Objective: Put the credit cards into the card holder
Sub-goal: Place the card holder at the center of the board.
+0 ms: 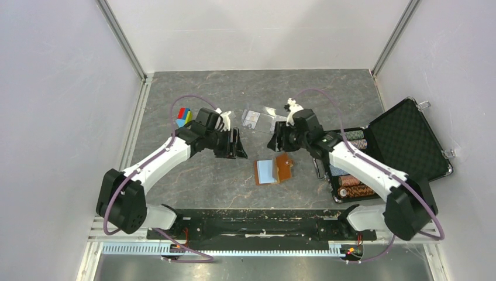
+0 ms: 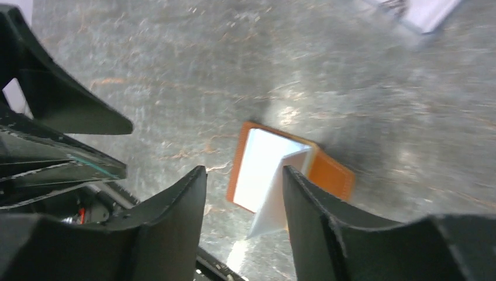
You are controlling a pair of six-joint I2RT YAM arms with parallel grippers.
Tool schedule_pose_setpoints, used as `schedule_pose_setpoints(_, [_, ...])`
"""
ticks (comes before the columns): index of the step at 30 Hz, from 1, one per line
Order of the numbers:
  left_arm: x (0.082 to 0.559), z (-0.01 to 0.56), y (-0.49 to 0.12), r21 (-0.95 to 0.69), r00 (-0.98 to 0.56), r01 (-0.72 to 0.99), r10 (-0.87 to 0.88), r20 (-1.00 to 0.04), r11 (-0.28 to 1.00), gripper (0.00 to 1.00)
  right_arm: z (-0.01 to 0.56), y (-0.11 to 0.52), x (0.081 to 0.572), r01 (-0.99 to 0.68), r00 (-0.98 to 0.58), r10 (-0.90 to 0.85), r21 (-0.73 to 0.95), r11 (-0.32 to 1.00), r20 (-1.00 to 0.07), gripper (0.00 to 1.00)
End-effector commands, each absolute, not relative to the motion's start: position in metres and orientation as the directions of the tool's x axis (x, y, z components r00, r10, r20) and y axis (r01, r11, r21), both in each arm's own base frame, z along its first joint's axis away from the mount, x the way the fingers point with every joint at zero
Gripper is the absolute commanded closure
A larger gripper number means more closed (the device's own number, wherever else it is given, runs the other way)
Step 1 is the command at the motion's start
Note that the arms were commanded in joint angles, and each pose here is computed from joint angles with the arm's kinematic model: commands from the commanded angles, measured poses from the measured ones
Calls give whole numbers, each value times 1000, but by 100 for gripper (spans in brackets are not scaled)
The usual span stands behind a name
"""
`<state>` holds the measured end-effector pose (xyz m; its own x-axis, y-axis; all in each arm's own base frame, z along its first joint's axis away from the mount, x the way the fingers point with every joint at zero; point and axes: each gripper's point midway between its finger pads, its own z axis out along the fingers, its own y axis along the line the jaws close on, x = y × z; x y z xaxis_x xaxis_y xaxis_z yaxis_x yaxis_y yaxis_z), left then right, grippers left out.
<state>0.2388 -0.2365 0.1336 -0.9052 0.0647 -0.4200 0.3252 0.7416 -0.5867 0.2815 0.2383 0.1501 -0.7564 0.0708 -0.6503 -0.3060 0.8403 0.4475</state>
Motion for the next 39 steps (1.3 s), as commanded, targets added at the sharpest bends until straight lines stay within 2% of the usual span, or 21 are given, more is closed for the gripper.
schedule_pose_setpoints(1, [228, 124, -241, -612, -934, 280, 61, -353, 740, 35, 134, 278, 265, -435, -796, -76, 480, 762, -601, 54])
schedule_pose_setpoints(4, [228, 121, -241, -608, -936, 271, 58, -346, 747, 35, 112, 289, 259, -448, -820, -135, 476, 757, -557, 71])
schedule_pose_setpoints(8, [226, 115, -242, -607, -942, 259, 58, -331, 751, 35, 88, 298, 257, -459, -841, -210, 453, 764, -499, 83])
schedule_pose_setpoints(12, [222, 107, -244, -603, -951, 243, 63, -304, 760, 35, 85, 279, 271, -449, -832, -269, 305, 840, -485, 86])
schedule_pose_setpoints(19, [215, 95, -266, -601, -954, 260, 102, -284, 756, 39, 78, 243, 269, -441, -833, -349, 134, 888, -429, 91])
schedule_pose_setpoints(31, [231, 80, -321, -598, -947, 300, 158, -279, 743, 57, 48, 213, 241, -437, -859, -384, 93, 895, -339, 100])
schedule_pose_setpoints(35, [236, 75, -342, -605, -943, 316, 172, -284, 731, 63, 41, 201, 235, -429, -867, -382, 88, 899, -322, 100])
schedule_pose_setpoints(39, [236, 45, -350, -569, -951, 298, 186, -248, 767, 76, 31, 194, 232, -406, -883, -355, 122, 906, -307, 100])
